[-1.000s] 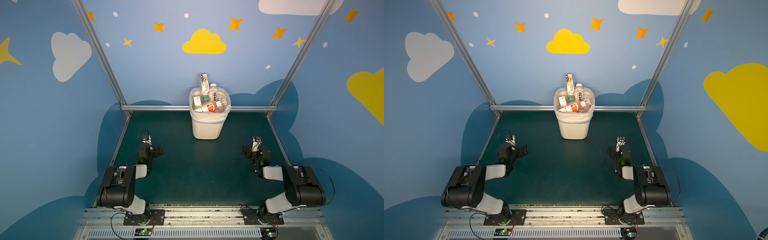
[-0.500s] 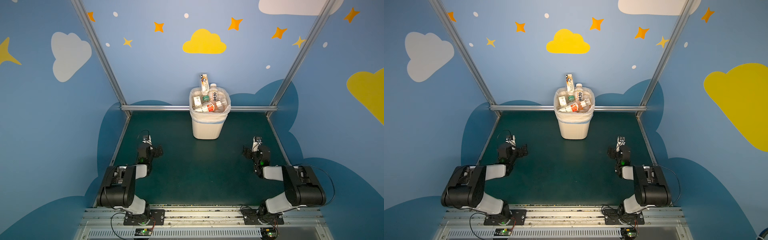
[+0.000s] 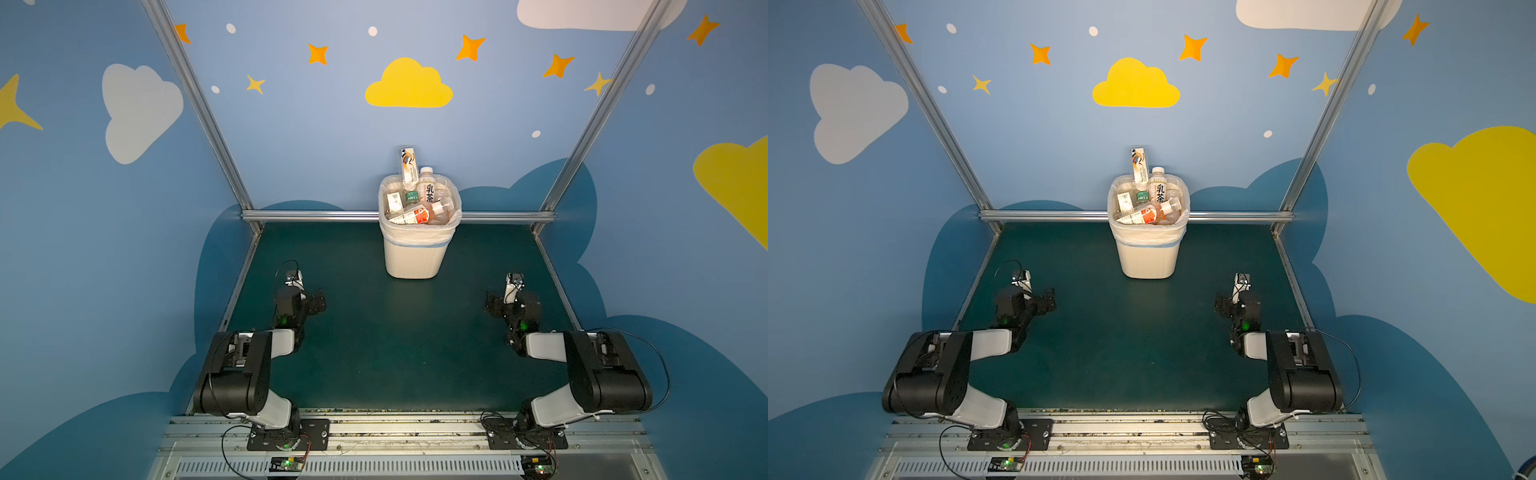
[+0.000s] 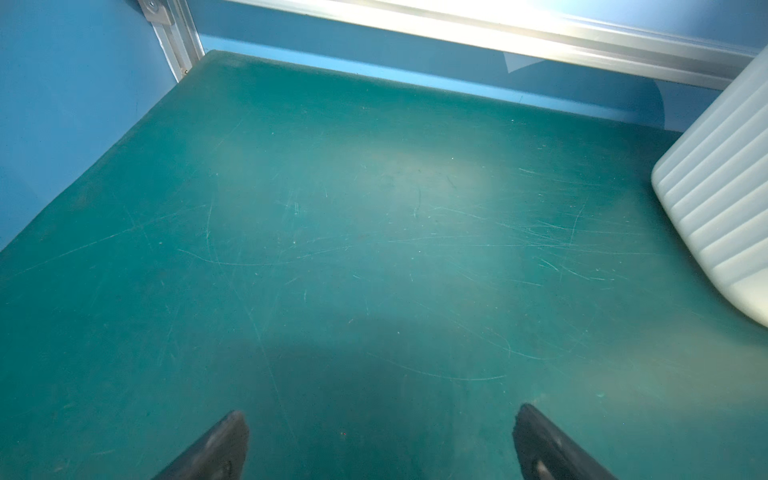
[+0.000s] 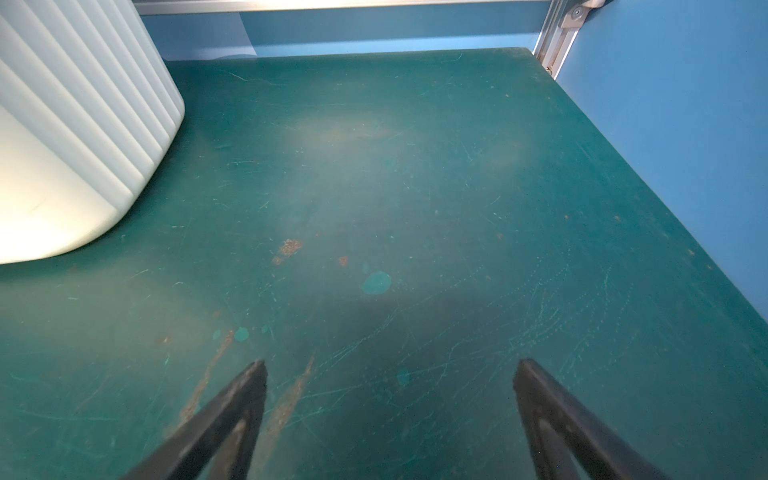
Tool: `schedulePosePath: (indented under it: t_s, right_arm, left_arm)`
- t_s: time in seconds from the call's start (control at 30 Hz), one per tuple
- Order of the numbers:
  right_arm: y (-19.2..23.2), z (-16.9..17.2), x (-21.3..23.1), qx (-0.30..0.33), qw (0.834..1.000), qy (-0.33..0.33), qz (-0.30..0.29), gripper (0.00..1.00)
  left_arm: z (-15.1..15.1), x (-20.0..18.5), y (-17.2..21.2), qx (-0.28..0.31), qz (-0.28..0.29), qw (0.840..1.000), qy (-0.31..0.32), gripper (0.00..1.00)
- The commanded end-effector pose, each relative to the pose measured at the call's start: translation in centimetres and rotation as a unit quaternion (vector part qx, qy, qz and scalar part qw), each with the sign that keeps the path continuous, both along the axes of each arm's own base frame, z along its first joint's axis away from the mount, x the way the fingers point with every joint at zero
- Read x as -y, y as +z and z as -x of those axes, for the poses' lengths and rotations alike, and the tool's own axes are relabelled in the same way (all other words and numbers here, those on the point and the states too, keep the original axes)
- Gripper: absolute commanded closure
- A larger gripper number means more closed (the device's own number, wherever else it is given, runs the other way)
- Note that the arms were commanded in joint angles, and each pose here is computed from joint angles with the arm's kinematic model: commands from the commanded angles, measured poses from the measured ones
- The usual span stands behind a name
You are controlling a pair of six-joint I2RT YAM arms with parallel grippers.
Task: Throw the plastic bottles in the bin
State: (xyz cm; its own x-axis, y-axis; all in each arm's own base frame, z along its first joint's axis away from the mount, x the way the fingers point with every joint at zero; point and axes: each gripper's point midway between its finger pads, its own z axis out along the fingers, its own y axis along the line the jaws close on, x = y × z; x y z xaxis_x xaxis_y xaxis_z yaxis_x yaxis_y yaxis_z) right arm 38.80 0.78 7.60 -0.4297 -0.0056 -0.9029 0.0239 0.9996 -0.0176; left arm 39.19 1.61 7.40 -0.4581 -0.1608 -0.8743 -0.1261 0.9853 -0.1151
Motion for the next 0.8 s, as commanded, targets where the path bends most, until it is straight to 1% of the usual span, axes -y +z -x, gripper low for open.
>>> schedulePosePath:
  t_s: [0.0, 0.57, 0.77]
  right_arm:
    - [1.46, -0.63, -0.14, 0.023, 1.0, 0.001, 0.002, 0.07]
    - [1.35, -0.83, -0.08, 0.018, 1.0, 0.002, 0.0, 0.07]
    - [1.35, -0.75, -0.17, 0.019, 1.0, 0.003, 0.0, 0.07]
  left_arm:
    - [-0.17, -0.16, 0.57, 0.01, -0.008, 1.0, 0.001, 0.0]
    - [-0.5, -0.07, 0.26, 0.0, -0.006, 1.0, -0.002, 0.0]
    - [-0.29, -0.08, 0.52, 0.006, -0.005, 1.0, -0.002, 0.0]
